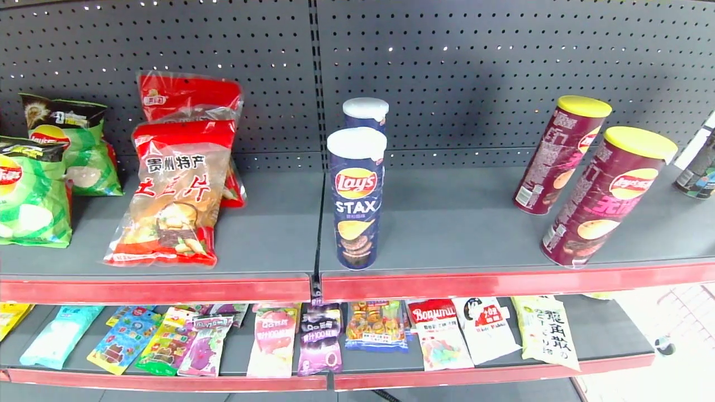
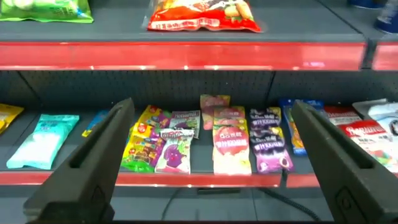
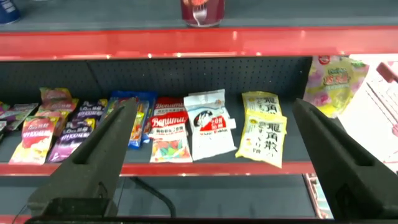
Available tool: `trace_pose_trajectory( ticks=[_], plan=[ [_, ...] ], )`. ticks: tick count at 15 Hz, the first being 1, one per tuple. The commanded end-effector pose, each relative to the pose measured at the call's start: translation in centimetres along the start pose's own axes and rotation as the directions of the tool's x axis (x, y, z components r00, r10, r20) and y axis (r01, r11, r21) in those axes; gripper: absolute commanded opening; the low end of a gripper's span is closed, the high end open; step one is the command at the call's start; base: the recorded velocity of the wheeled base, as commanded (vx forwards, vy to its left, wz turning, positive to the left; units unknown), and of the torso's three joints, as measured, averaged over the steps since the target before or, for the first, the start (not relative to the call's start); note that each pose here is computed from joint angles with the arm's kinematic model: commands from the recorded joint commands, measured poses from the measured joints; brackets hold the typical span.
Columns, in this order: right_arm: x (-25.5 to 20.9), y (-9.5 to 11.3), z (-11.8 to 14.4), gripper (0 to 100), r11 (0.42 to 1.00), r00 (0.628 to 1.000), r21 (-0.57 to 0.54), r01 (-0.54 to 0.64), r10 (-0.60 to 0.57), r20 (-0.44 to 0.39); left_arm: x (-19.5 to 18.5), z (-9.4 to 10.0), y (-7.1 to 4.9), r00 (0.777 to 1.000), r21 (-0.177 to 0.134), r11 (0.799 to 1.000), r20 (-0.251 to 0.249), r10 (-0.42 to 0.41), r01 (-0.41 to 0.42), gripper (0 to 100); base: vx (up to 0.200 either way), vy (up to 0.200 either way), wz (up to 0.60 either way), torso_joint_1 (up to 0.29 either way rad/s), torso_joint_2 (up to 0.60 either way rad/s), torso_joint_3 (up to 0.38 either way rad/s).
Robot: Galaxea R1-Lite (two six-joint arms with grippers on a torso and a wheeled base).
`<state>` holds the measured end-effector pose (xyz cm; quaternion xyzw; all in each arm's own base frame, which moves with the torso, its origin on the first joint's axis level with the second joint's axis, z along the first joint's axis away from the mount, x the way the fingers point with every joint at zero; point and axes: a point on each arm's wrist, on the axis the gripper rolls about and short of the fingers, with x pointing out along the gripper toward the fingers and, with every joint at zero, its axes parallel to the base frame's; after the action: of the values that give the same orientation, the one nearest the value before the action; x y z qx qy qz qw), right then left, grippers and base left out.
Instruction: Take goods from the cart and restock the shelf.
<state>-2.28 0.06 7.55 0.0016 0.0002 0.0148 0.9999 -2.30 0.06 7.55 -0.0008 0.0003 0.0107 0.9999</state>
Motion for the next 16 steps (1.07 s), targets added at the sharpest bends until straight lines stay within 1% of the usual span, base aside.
trace_pose_trajectory(
  ticks=[1,16],
  plan=[
    [0.01,0.00,0.00,100,1.000,1.000,0.000,-0.001,0.001,-0.001,0.01,0.01,0.00,1.000,-0.001,1.000,-0.001,0.003,-0.003,100,0.000,0.000,0.00,0.000,0.00,0.000],
    [0.00,0.00,0.00,100,1.000,1.000,-0.002,-0.001,0.001,0.000,0.01,0.01,0.00,1.000,-0.001,1.000,-0.001,0.003,-0.003,100,0.000,-0.200,0.00,0.004,0.00,0.002]
  ],
)
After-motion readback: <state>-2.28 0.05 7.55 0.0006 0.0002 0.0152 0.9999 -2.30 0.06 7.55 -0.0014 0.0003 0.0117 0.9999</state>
